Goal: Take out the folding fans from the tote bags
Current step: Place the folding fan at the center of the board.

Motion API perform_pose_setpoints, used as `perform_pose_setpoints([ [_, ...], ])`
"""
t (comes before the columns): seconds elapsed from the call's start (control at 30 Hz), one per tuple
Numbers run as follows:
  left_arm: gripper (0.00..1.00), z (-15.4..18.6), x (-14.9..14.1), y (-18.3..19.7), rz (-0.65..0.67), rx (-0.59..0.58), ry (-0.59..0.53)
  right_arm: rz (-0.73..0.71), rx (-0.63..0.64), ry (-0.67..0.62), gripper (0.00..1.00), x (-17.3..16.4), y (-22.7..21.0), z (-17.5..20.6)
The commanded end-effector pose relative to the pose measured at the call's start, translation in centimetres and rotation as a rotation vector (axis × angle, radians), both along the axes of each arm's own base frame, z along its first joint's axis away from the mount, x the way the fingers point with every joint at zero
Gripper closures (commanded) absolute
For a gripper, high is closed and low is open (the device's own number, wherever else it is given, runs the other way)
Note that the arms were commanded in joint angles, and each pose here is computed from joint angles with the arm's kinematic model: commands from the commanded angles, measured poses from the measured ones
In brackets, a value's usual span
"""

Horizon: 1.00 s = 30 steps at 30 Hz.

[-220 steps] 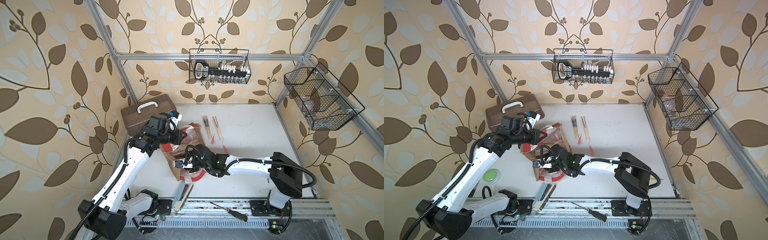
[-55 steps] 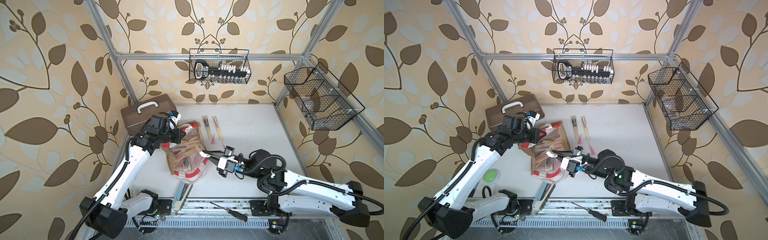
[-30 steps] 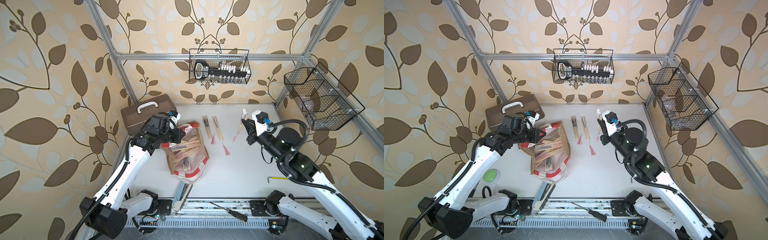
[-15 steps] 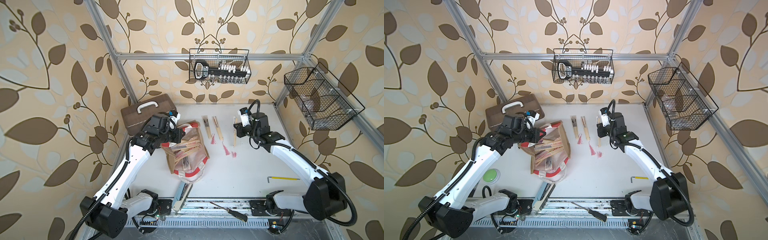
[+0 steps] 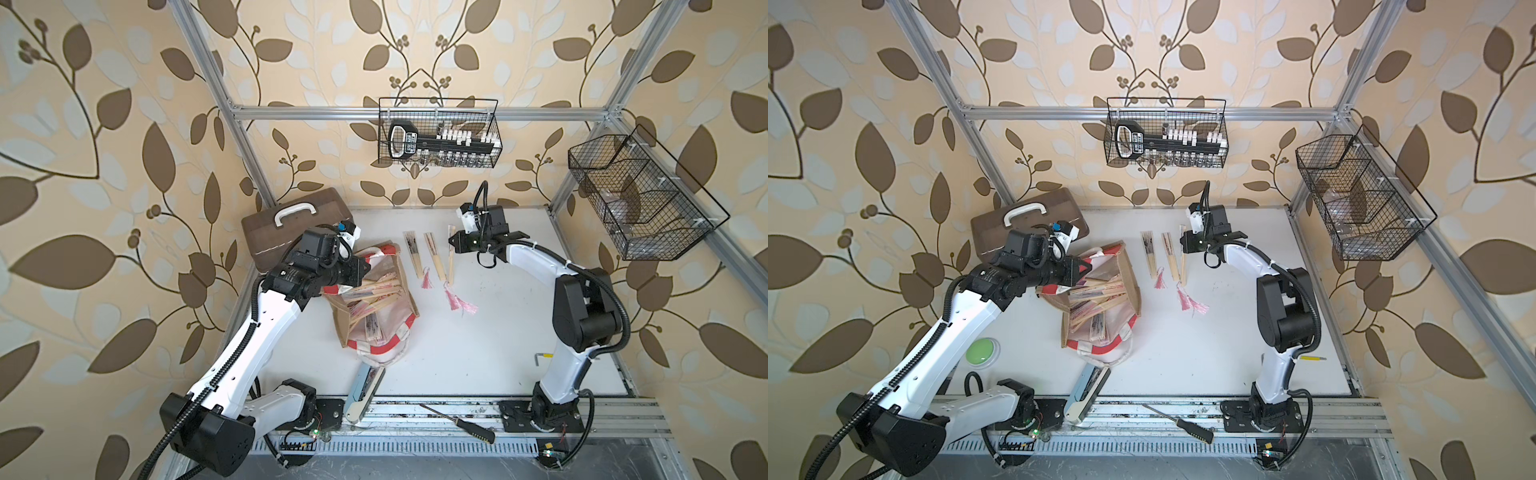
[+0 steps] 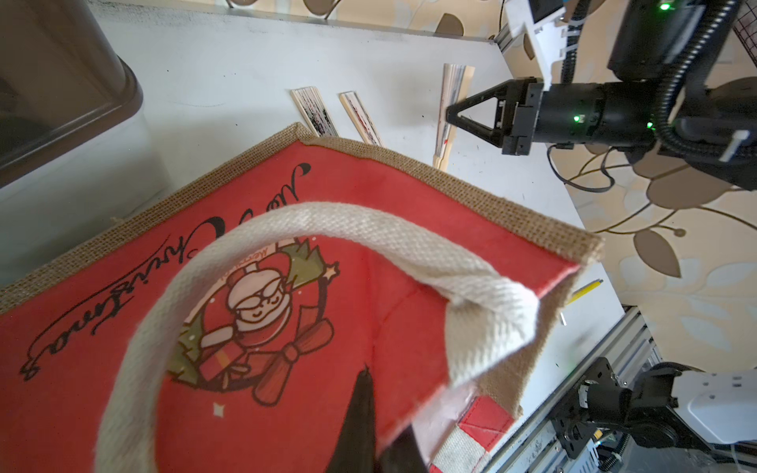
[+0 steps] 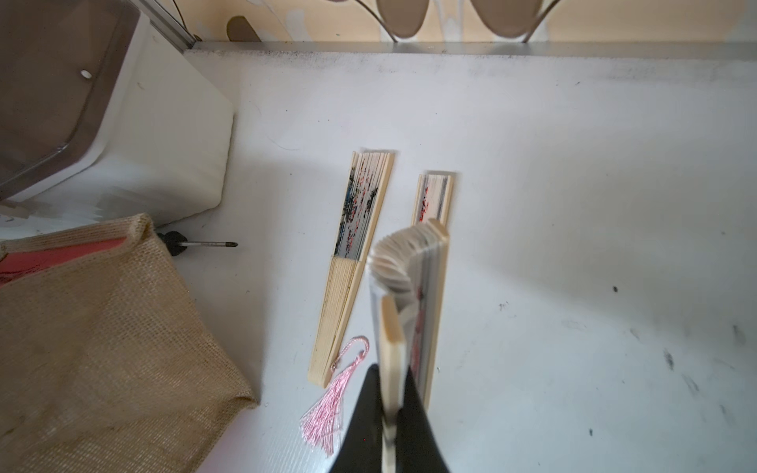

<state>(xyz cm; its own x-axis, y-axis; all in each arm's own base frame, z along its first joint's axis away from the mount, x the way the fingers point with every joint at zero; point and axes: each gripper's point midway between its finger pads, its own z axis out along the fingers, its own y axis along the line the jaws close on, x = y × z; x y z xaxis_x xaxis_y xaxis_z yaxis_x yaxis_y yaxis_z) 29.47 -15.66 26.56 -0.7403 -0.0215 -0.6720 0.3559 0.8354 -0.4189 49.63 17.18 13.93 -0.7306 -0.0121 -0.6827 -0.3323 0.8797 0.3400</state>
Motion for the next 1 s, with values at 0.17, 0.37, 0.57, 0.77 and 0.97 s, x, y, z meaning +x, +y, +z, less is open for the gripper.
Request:
perform_pose_setpoints([
  [0.17,1.0,1.2,0.4,0.0,0.002,-0.008,-0.03,0.005,0.036,0.065,0.93,1.9,-0.6,-1.5],
  [0.37,1.0,1.1,0.4,-0.1,-0.001,-0.011,-0.025,0.032,0.041,0.121,0.93,2.8,-1.5,-3.0],
  [0.57,1.0,1.1,0.4,-0.1,-0.004,-0.012,-0.023,0.09,0.124,0.178,0.92,4.5,-1.3,-4.3],
  [0.77,1.0,1.1,0.4,-0.1,-0.003,-0.012,-0.024,0.068,0.128,0.222,0.9,6.0,-1.5,-6.3],
  [0.97,1.0,1.1,0.4,-0.1,-0.004,-0.013,-0.024,0.041,0.054,0.221,0.9,6.6,-1.7,-7.4],
])
